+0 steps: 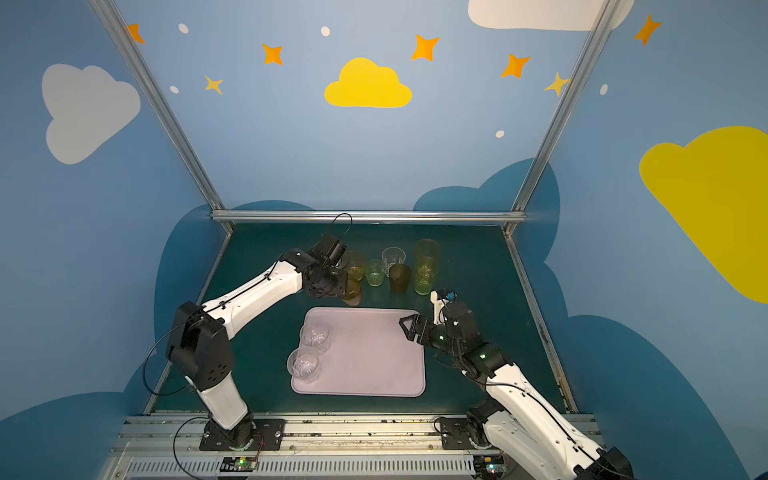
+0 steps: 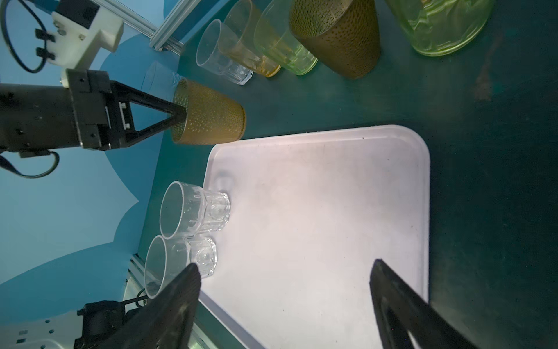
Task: Place the glasses into the tray
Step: 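Lift the dimpled gold glass with left gripper and carry it over the tray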
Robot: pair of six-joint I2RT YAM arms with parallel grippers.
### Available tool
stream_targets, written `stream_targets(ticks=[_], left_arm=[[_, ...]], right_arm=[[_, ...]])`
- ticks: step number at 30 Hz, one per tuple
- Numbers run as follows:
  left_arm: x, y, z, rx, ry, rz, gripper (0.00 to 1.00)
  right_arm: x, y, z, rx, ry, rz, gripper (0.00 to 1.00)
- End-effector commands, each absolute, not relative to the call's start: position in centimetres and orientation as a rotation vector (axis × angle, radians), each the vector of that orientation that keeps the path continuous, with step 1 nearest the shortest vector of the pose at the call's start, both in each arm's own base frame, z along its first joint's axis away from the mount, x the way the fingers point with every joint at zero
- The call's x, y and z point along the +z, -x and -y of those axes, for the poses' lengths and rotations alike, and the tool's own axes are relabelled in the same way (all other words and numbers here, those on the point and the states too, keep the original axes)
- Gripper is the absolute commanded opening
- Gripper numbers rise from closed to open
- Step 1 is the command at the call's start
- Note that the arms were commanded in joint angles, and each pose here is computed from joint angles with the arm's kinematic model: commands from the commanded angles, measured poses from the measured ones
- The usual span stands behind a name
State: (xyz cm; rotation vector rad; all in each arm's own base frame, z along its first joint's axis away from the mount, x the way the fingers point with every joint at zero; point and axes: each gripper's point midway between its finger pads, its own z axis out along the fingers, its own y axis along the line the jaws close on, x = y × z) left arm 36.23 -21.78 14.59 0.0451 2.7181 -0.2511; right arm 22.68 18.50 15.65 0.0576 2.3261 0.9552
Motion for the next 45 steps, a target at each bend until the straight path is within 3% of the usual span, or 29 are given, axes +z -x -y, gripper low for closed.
stream_targets(ticks=[1,22,45], left_arm=[[16.2,-35.4,21.5,-0.261,-0.048,-2.675,0.04],[19.1,-29.6,19.9,-0.315,-0.036,-2.578,0.04],[18.7,-25.0,20.1,-0.319,-0.111,-2.57,0.04]], right_arm=[[16.5,-22.7,-18.7,0.982,-0.054,-2.314,0.87],[18.3,-22.7,-18.9,0.989,-0.029,-2.304,0.87],[16.9,-22.1,-19.1,1.049,-0.087,-2.331,0.87]])
